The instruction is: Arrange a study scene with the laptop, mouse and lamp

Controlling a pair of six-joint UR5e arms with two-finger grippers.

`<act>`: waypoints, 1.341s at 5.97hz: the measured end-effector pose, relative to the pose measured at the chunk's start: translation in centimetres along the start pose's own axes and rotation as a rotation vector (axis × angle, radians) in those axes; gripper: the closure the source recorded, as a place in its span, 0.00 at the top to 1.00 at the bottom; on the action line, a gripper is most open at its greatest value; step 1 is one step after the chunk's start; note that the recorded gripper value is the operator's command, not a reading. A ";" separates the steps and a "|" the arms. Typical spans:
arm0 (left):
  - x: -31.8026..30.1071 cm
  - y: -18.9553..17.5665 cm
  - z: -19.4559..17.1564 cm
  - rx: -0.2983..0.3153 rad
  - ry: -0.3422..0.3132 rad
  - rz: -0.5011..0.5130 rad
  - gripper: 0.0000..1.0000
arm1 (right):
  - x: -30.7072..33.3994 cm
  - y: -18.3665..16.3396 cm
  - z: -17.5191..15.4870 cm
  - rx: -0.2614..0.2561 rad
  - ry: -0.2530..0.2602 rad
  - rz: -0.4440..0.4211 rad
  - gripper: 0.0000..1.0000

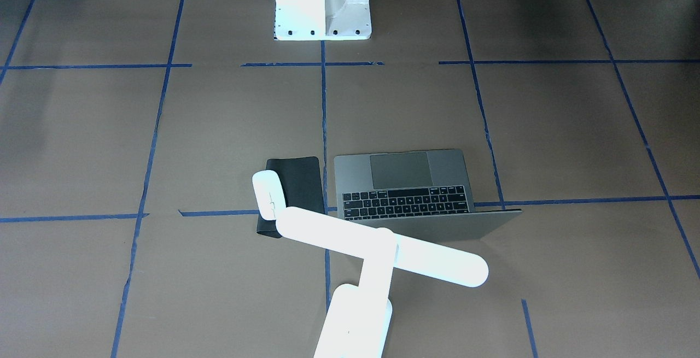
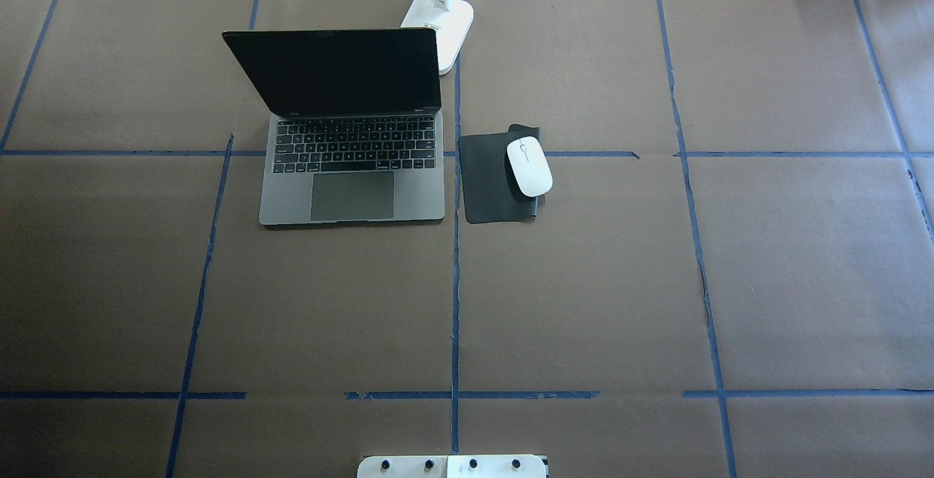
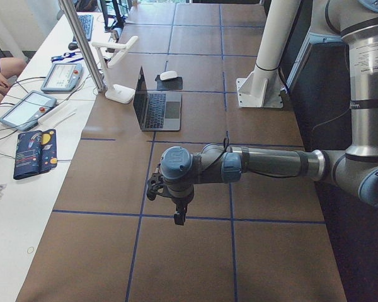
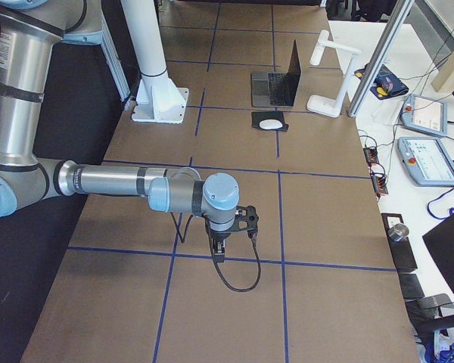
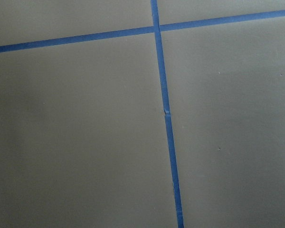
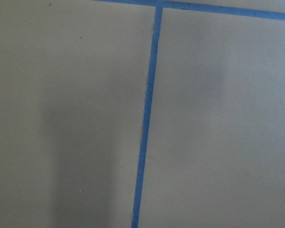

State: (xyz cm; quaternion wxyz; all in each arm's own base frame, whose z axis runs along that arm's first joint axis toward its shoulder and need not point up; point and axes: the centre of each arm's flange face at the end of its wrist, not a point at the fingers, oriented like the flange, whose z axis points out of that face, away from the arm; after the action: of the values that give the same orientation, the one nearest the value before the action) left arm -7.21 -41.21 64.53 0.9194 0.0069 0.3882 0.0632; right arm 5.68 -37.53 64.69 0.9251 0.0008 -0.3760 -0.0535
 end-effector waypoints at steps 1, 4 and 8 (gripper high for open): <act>-0.4 0.5 0.5 -0.010 0.000 -0.008 1.00 | 0.0 0.0 0.0 0.000 -0.002 -0.002 1.00; -1.6 1.0 1.8 -0.028 -0.003 -0.015 1.00 | -0.4 -0.1 0.4 -0.010 -0.006 -0.016 1.00; -1.7 2.5 2.6 -0.046 0.003 -0.025 1.00 | -0.5 -0.1 0.5 -0.012 -0.007 -0.019 1.00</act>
State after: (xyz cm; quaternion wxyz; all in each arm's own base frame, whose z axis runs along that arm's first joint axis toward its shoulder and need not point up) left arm -6.80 -38.88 67.68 0.9193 -0.0191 0.3883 0.0607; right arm 4.94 -37.58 64.68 0.9233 -0.0014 -0.3787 -0.0647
